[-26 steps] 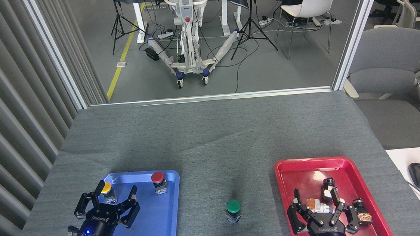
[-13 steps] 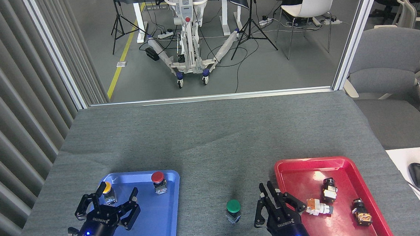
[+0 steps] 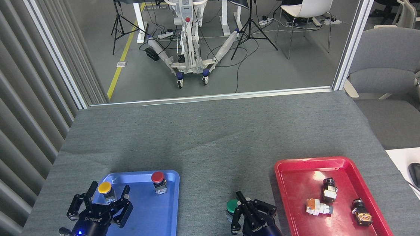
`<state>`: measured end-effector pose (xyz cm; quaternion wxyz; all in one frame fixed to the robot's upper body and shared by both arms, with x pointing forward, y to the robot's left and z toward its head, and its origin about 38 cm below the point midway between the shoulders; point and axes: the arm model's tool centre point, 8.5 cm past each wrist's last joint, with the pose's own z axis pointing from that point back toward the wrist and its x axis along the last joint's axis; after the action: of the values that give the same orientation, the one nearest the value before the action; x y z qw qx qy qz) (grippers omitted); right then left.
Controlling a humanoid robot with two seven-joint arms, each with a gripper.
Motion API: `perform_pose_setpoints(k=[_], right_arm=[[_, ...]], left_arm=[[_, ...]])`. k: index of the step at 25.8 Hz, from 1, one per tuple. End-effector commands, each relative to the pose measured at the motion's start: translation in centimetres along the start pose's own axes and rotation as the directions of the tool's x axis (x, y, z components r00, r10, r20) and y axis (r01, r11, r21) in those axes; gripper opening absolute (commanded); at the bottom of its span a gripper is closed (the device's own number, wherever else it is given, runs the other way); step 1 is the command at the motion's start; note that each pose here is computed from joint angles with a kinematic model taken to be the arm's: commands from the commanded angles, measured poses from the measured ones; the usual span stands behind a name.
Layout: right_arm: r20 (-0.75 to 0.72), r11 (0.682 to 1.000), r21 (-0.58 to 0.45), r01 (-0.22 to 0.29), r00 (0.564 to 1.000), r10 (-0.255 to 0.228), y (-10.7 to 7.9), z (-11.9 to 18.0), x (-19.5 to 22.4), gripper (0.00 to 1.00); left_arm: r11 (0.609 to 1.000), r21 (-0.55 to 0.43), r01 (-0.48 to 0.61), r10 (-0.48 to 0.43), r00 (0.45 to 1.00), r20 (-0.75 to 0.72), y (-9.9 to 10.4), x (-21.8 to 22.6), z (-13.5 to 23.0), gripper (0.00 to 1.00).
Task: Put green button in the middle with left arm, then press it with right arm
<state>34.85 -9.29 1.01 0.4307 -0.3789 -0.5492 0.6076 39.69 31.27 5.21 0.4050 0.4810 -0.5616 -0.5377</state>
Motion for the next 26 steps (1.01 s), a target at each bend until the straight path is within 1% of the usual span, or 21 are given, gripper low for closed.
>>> perform_pose_setpoints(k=[1, 7, 11, 15, 17, 19, 22, 25, 26], right_arm=[[0.022, 1.0, 0.029, -0.01, 1.0, 0.01, 0.4, -0.7, 0.7, 0.0], [0.042, 0.998, 0.059, -0.016, 0.999, 0.014, 0.7, -0.9, 1.3, 0.0], [0.044, 0.996, 0.089, -0.016, 0.999, 0.012, 1.5, -0.7, 1.3, 0.0], [0.038, 0.991, 0.132, -0.017, 0.999, 0.012, 2.5, -0.2, 0.9, 0.0], [0.035, 0.989, 0.145, -0.012, 0.999, 0.007, 3.0, 0.1, 1.0, 0.0], [0.034, 0.989, 0.144, -0.01, 0.999, 0.005, 3.0, 0.2, 1.1, 0.0], [0.007, 0.995, 0.105, -0.001, 1.0, 0.0, 2.1, 0.0, 1.0, 0.0], [-0.043, 1.0, -0.01, 0.004, 0.999, -0.005, 0.1, -0.2, 0.3, 0.0], [-0.059, 0.999, -0.041, 0.006, 0.998, -0.008, -0.6, -0.3, 0.1, 0.12]], left_arm=[[1.0, 0.002, 0.0, 0.001, 1.0, -0.01, 0.1, -0.4, 0.1, 1.0], [1.0, -0.002, 0.011, -0.011, 1.0, -0.017, 0.2, -1.0, 0.3, 1.0], [1.0, -0.005, 0.011, -0.011, 1.0, -0.019, 0.1, -1.1, 0.3, 1.0], [0.999, -0.042, 0.003, -0.004, 1.0, -0.03, -1.2, -1.4, 0.7, 1.0], [0.999, -0.044, 0.007, -0.008, 0.999, -0.031, -1.2, -1.7, 0.8, 1.0], [0.999, -0.045, 0.008, -0.009, 0.999, -0.031, -1.2, -1.7, 0.8, 1.0], [0.999, -0.047, 0.006, -0.007, 1.0, -0.029, -1.3, -1.6, 0.9, 1.0], [0.999, -0.047, 0.006, -0.007, 1.0, -0.029, -1.3, -1.6, 0.9, 1.0], [0.999, -0.048, 0.007, -0.009, 1.0, -0.03, -1.2, -1.7, 0.9, 1.0]])
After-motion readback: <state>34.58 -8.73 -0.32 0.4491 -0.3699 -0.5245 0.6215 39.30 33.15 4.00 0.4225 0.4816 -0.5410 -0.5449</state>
